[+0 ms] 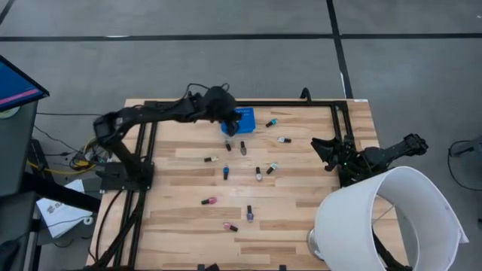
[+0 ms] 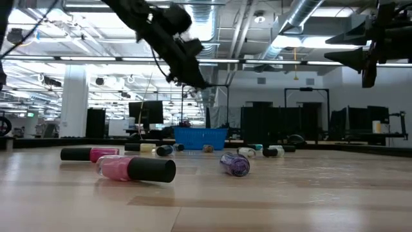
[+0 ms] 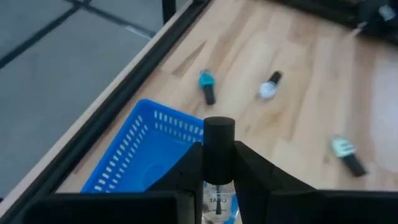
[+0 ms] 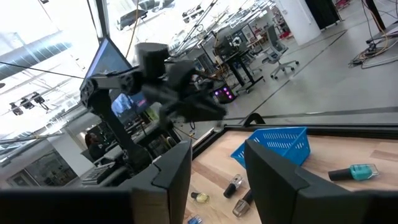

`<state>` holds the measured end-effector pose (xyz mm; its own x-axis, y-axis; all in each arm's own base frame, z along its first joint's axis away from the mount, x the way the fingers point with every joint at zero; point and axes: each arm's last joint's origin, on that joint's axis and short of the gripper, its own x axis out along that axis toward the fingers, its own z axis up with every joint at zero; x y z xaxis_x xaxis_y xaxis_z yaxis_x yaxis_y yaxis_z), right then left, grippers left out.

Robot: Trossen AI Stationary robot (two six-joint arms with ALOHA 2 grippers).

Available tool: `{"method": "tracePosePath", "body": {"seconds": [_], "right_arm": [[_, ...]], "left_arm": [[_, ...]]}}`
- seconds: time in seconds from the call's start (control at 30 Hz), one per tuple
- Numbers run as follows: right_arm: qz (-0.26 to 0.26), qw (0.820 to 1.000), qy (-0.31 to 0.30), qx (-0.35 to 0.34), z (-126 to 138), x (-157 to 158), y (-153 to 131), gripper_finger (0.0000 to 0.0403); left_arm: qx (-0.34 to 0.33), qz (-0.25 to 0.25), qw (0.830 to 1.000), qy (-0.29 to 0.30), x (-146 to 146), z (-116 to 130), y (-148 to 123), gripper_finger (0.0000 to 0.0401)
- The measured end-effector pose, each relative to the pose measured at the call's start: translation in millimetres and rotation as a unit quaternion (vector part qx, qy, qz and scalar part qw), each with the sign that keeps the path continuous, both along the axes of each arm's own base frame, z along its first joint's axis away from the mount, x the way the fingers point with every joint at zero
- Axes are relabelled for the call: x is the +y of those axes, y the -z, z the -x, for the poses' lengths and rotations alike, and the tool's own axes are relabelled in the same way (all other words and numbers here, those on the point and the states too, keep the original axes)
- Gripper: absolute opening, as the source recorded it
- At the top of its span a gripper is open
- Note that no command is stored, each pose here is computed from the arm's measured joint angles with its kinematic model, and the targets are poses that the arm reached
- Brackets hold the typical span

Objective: Pick & Place Nail Polish
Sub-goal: Put the bottom transparent nail polish bottle into the blue basket

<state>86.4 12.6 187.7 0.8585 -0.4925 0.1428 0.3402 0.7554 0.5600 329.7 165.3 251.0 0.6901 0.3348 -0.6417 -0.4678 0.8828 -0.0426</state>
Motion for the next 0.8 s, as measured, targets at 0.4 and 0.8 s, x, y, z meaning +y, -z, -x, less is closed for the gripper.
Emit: {"method": "tracePosePath", "body": {"seconds": [0.4, 0.8], "right_arm": [[-0.001, 1.000, 0.000, -0.003, 0, 0, 0, 0.0137], [-0.016, 1.000, -0.003, -0.011, 0, 0, 0, 0.0139]], "left_arm": [[0.083, 0.032, 0.996, -0.018, 40, -13, 66, 0.0049], [0.103, 0.034, 0.994, -0.021, 42, -16, 83, 0.0071]]}}
